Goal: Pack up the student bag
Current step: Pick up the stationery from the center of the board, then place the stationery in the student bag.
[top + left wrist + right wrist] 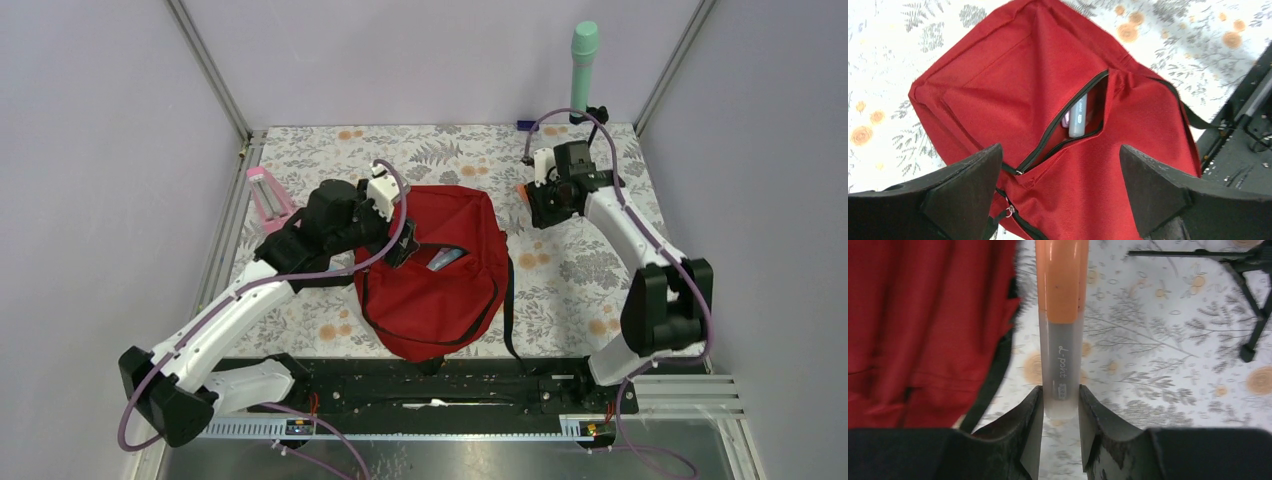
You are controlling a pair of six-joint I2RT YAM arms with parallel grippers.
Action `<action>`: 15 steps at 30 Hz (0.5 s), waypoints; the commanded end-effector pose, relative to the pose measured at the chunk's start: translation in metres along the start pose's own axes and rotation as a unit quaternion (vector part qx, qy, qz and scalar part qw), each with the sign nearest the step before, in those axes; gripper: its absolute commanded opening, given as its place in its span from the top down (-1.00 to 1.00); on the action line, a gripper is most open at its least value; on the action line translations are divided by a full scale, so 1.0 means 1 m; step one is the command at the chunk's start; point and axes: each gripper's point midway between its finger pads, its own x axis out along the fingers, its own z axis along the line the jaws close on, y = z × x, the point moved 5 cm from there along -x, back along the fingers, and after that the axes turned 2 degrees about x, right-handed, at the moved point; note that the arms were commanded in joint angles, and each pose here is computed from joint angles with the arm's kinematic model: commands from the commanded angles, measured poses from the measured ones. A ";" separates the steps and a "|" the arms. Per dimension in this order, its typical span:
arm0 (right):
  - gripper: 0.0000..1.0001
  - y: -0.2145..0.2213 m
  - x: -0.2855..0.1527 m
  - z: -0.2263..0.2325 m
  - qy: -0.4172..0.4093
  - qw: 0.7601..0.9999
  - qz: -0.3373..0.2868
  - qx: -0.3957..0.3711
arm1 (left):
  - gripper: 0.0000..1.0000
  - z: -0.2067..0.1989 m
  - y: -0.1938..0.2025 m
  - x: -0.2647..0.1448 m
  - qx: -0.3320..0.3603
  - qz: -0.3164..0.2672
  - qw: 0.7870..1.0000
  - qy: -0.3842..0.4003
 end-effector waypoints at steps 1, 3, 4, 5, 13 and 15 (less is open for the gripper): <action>1.00 0.010 -0.019 0.054 -0.092 0.992 -0.025 0.088 | -0.86 0.022 0.015 0.019 -0.003 0.047 0.997 -0.060; 1.00 0.016 -0.026 0.077 -0.127 0.987 -0.038 0.088 | -0.86 0.030 0.027 0.029 -0.009 0.083 0.993 -0.083; 1.00 0.020 -0.029 0.088 -0.145 0.984 -0.043 0.089 | -0.86 0.033 0.032 0.033 -0.013 0.099 0.991 -0.090; 1.00 0.022 -0.035 0.099 -0.168 0.981 -0.053 0.088 | -0.87 0.035 0.035 0.038 -0.015 0.109 0.990 -0.094; 1.00 0.049 -0.077 0.152 -0.269 0.952 -0.090 0.116 | -0.88 0.041 0.055 0.062 -0.027 0.163 0.982 -0.096; 1.00 0.055 -0.086 0.161 -0.294 0.943 -0.087 0.128 | -0.88 0.042 0.057 0.067 -0.030 0.168 0.981 -0.096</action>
